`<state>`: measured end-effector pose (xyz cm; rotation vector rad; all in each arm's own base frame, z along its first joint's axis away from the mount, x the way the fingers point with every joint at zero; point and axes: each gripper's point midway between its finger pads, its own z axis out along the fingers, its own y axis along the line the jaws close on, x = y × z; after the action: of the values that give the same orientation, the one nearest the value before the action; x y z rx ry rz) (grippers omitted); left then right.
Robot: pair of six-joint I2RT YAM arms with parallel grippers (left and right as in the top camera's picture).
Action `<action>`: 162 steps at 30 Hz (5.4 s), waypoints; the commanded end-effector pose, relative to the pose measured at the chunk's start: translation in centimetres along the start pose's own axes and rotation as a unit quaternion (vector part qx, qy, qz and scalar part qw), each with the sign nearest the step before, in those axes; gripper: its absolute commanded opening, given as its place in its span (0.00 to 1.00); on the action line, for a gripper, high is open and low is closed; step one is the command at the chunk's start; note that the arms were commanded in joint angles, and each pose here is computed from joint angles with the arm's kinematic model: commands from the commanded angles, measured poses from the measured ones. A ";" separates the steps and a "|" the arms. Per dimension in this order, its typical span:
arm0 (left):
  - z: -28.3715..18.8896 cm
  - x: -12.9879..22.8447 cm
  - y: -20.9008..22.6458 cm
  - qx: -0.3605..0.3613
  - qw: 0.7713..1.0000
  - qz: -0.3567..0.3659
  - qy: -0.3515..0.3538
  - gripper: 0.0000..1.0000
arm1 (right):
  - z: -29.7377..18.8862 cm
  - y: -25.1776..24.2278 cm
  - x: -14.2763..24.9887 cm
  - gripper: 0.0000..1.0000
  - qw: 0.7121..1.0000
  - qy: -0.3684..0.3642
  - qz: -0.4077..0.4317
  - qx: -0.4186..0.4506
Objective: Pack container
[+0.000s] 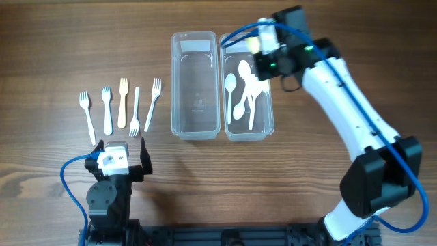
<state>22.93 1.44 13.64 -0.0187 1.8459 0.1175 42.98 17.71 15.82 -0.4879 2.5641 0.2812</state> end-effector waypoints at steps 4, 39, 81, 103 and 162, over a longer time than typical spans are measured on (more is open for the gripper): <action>0.0 0.1 -0.1 0.002 1.000 0.007 -0.001 1.00 | 3.7 2.9 2.1 0.04 0.999 0.037 -0.001 0.013; 0.0 0.1 -0.1 0.002 1.000 0.007 -0.001 1.00 | -12.0 -20.5 2.2 1.00 0.953 -0.037 0.197 0.225; 5.3 -11.2 -3.0 0.088 0.955 -0.010 0.283 1.00 | -12.0 -20.5 2.1 1.00 0.954 -0.038 0.197 0.225; 12.9 0.8 -5.7 0.113 0.837 -0.029 0.534 0.91 | -12.0 -20.5 2.1 1.00 0.954 -0.038 0.197 0.225; 18.1 8.1 -1.1 0.015 0.825 0.013 0.564 0.46 | -12.0 -20.5 2.1 1.00 0.954 -0.038 0.197 0.225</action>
<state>37.72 1.87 0.94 -0.0593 3.0524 0.0749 43.82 -4.97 23.04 0.2079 2.5158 -0.1308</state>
